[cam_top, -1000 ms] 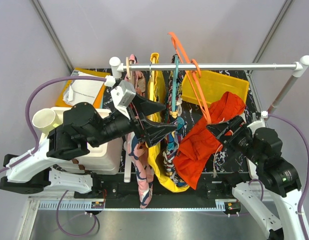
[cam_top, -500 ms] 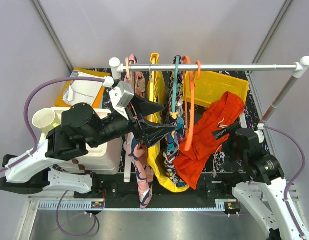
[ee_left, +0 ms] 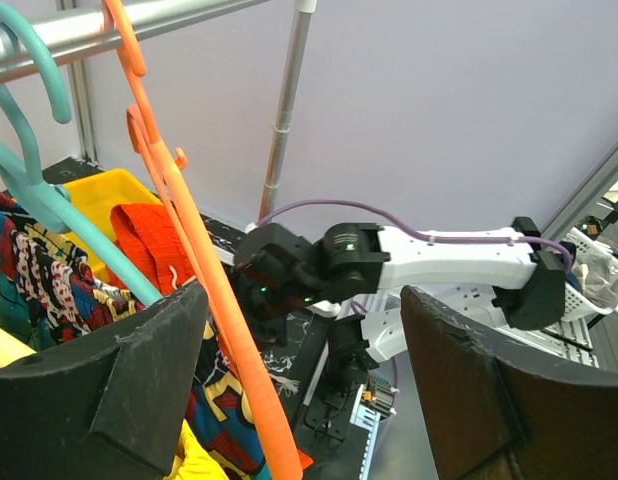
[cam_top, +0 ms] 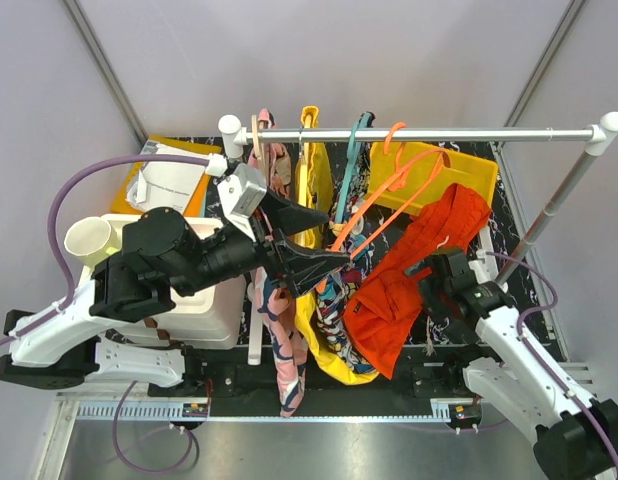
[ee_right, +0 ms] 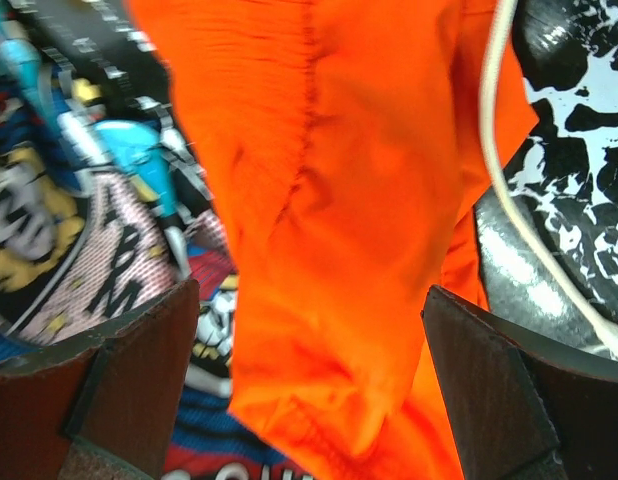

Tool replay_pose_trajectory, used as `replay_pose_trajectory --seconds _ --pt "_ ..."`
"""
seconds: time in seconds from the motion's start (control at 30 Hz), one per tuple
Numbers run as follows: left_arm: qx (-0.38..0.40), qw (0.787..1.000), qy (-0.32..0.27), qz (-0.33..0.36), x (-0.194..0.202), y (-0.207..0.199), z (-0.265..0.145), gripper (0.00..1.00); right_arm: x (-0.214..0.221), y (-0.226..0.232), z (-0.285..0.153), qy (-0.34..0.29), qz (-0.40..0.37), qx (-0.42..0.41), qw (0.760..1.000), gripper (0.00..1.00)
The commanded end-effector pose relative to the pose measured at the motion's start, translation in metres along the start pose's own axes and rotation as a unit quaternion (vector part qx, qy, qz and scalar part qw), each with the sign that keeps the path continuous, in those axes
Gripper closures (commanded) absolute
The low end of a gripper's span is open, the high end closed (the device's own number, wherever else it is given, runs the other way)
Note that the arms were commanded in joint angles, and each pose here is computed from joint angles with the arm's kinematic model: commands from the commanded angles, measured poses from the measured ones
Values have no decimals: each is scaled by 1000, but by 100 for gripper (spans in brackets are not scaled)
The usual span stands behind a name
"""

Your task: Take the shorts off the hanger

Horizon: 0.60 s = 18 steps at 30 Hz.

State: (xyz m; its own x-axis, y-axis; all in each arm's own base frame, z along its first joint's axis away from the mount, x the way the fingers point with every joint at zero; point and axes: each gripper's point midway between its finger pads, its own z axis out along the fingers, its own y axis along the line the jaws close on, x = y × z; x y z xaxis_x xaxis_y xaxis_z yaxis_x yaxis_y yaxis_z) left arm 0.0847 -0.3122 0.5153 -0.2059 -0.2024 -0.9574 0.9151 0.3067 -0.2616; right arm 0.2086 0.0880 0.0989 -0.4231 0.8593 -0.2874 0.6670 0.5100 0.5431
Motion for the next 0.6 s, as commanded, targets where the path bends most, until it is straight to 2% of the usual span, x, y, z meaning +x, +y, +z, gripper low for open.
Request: replay_pose_trajectory --seconds 0.0,0.4,0.5,0.57 --pt "14 1000 -15 -10 -10 -5 -14 18 1 3 20 -11 34 -4 999 0" --pt "7 1000 -10 -6 -8 -2 -17 18 6 -32 63 -31 29 53 998 0" --pt "4 1000 -7 -6 -7 -1 -18 18 7 -27 72 -30 13 43 999 1" --pt "0 1000 -8 -6 -7 0 -18 18 8 -18 79 -28 5 27 999 5"
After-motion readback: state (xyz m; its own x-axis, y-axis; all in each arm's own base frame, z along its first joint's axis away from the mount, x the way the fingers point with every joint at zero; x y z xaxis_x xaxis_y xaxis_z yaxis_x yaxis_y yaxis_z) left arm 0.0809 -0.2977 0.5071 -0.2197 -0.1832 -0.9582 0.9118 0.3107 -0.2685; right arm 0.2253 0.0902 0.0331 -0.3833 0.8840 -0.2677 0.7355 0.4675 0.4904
